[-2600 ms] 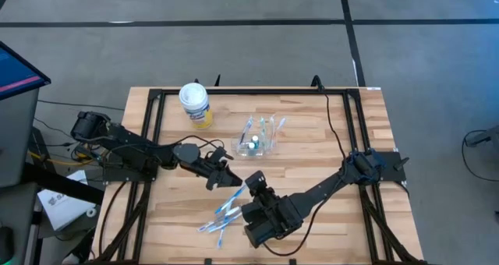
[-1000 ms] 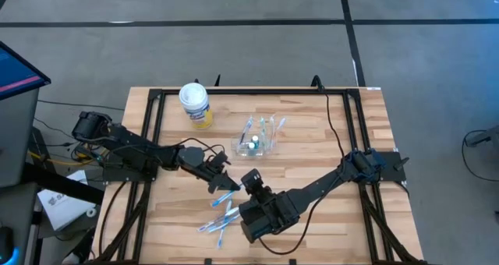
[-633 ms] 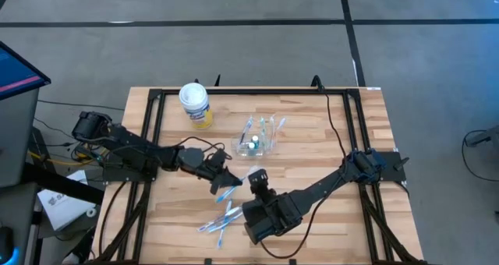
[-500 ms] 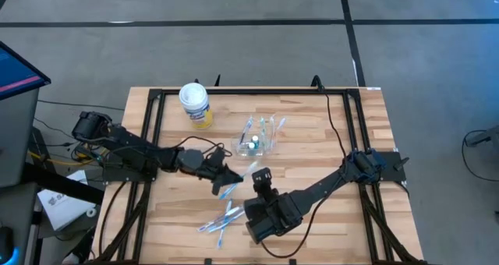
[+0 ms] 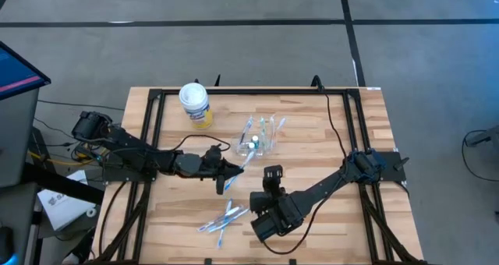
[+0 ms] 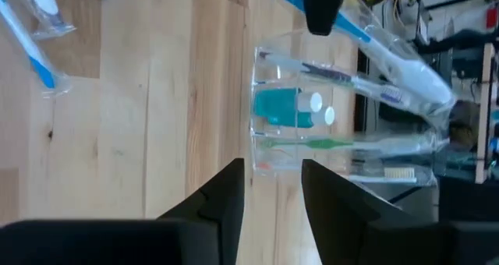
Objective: Pick & Place toothbrushing station
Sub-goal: Put the right blue toothbrush into the transparent organizer
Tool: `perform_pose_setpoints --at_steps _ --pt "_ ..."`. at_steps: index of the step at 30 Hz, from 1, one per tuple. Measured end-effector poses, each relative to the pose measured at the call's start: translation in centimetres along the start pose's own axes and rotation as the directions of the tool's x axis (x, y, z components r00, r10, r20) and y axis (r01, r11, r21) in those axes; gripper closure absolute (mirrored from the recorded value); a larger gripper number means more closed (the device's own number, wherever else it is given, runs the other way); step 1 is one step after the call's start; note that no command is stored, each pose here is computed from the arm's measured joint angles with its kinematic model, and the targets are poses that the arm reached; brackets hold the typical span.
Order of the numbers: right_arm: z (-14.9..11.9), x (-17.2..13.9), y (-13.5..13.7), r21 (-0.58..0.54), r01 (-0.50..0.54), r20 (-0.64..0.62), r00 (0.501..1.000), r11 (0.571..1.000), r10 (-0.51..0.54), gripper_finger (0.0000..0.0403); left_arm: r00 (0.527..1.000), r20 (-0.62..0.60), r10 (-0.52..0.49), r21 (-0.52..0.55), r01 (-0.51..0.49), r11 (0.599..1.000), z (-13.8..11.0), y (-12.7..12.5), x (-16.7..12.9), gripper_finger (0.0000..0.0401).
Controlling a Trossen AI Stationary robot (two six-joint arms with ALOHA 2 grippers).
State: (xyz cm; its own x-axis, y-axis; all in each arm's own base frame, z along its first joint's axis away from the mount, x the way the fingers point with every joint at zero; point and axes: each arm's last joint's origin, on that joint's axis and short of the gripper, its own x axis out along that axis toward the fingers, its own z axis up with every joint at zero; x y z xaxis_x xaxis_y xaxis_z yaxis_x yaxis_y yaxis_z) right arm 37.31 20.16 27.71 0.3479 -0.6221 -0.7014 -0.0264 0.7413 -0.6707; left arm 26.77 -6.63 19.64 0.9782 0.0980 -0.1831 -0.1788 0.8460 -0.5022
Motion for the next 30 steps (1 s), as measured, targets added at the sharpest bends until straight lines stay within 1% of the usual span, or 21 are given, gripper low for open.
perform_pose_setpoints --at_steps 4,10,15,20,25,27,30 --pt "-0.1 -0.2 0.2 0.019 -0.004 0.003 1.0 1.0 0.004 0.0284 0.999 0.032 0.023 0.043 -0.024 0.999 0.3 0.2 0.0 0.039" --pt "-0.6 -0.1 1.3 0.038 0.006 -0.008 1.0 0.999 -0.006 0.0284 0.997 0.062 0.052 0.062 -0.056 0.996 0.9 0.8 0.3 0.039" --pt "-1.9 1.3 3.1 0.019 0.058 -0.051 0.997 0.998 -0.057 0.0284 0.994 0.081 0.07 0.082 -0.077 0.994 1.3 1.3 0.5 0.039" --pt "-3.3 2.3 4.2 0.057 0.153 -0.054 0.987 0.986 -0.15 0.0284 0.991 0.108 0.076 0.118 -0.088 0.989 1.7 1.5 0.5 0.039" --pt "-5.6 1.4 3.8 0.183 0.194 -0.004 0.98 0.964 -0.197 0.0284 0.984 0.161 0.08 0.15 -0.104 0.983 2.1 1.9 0.4 0.039" --pt "-6.7 0.6 3.4 0.258 0.178 0.037 0.98 0.95 -0.194 0.0284 0.978 0.196 0.067 0.152 -0.097 0.984 1.9 2.4 0.1 0.039" --pt "-8.4 -0.6 2.9 0.362 0.094 0.132 0.98 0.928 -0.15 0.0284 0.965 0.262 0.016 0.146 -0.056 0.988 1.7 3.2 -0.8 0.039"
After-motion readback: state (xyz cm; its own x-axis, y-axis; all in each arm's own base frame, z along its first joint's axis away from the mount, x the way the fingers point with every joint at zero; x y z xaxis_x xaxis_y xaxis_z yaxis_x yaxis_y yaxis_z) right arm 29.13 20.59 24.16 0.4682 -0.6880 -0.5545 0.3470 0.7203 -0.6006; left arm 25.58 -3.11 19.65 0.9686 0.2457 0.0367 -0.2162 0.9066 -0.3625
